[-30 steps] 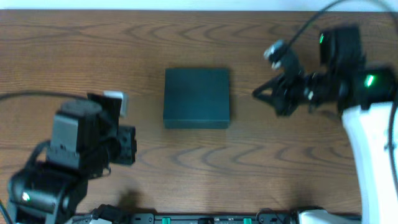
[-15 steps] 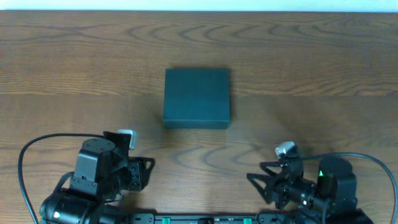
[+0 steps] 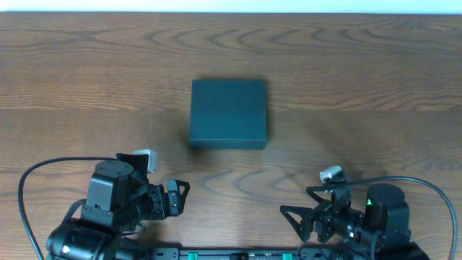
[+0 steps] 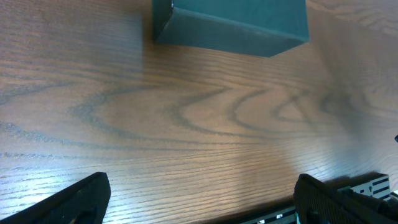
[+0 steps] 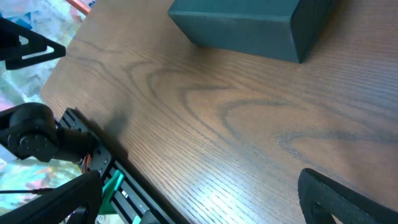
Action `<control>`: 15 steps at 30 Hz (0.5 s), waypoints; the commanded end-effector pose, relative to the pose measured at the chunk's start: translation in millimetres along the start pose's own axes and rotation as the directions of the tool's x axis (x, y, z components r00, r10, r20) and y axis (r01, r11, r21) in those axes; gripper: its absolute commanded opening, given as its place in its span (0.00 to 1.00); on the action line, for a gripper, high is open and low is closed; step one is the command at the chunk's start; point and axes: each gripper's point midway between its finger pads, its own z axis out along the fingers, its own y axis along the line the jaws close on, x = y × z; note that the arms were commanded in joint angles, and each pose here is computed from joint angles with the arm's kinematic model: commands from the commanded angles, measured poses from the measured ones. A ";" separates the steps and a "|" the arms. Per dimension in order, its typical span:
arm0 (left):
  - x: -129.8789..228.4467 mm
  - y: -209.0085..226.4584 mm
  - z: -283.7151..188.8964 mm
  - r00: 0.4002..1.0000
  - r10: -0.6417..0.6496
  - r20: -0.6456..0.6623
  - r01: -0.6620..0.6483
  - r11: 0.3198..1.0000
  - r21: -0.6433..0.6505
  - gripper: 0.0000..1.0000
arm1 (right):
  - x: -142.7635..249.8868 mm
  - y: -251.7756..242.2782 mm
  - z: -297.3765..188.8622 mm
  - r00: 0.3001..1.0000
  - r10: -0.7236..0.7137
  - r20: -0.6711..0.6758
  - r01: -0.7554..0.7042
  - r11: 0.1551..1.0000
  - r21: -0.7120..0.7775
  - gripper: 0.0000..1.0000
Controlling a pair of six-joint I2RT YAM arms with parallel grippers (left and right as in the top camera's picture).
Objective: Pack container
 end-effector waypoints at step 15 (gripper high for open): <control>-45.9 66.9 -15.8 0.865 0.287 0.411 -0.149 0.930 -0.336 0.95 | 1.6 -0.3 0.5 1.000 0.012 -0.003 -0.012 1.000 0.001 0.99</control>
